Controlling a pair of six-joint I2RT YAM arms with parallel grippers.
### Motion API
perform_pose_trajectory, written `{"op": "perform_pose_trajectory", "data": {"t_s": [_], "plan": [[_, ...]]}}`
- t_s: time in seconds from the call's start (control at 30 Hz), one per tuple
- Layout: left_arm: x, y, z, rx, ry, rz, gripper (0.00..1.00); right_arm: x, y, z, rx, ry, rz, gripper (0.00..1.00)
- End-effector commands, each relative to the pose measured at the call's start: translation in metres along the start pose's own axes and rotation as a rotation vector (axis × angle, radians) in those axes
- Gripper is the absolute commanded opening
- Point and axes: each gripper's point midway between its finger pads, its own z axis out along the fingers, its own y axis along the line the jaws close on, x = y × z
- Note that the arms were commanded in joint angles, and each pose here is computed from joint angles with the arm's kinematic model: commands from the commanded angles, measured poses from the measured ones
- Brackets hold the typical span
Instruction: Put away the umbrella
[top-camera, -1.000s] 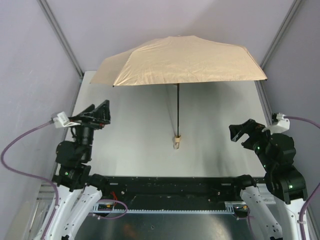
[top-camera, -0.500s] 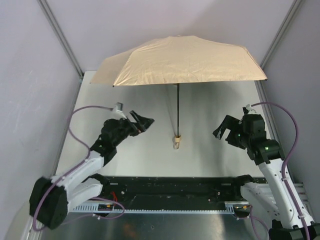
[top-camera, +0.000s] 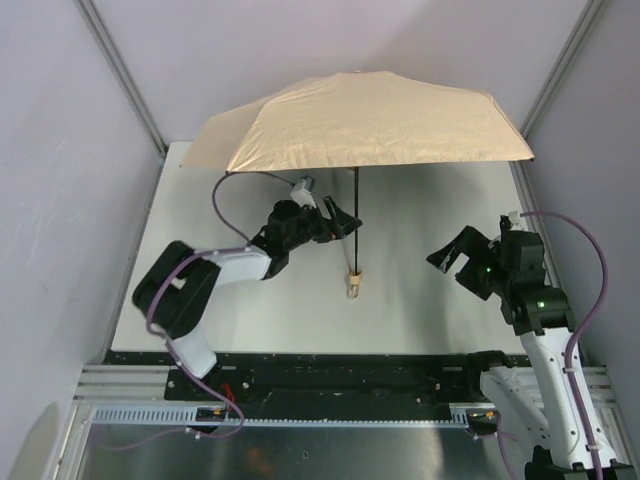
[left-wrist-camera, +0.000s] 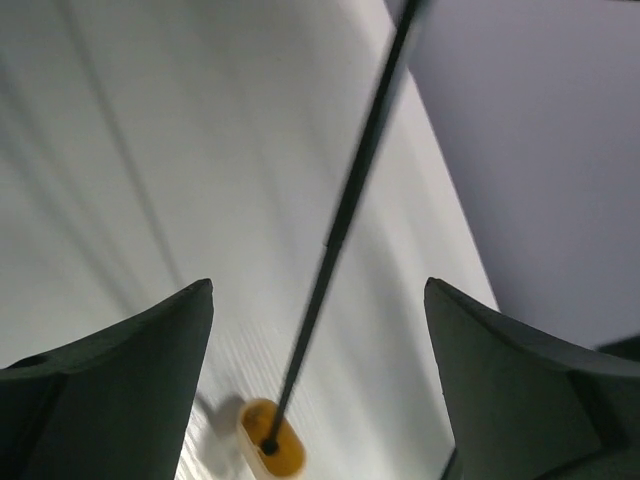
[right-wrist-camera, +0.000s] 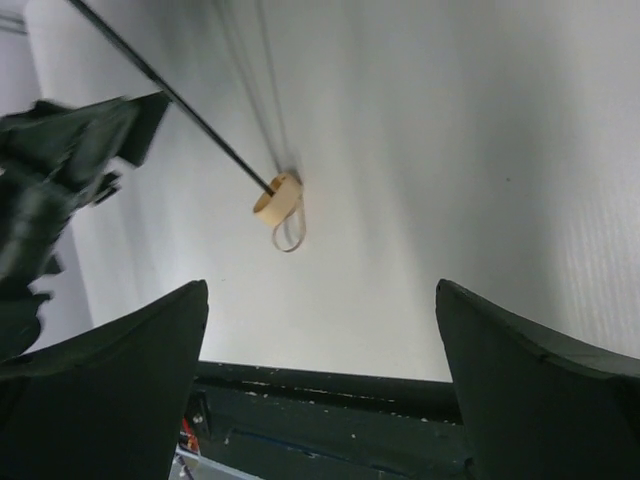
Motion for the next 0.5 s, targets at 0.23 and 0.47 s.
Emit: {"op": "perform_pose_trajectory", "data": {"t_s": [0.23, 0.47], "plan": [[0.043, 0.003, 0.047, 0.110, 0.076, 0.028, 0.63, 0.002, 0.043, -0.010, -0.264, 0.004, -0.062, 0.99], [0.030, -0.035, 0.029, 0.212, 0.074, 0.016, 0.07, 0.018, 0.073, 0.007, -0.421, 0.115, -0.053, 0.98]]}}
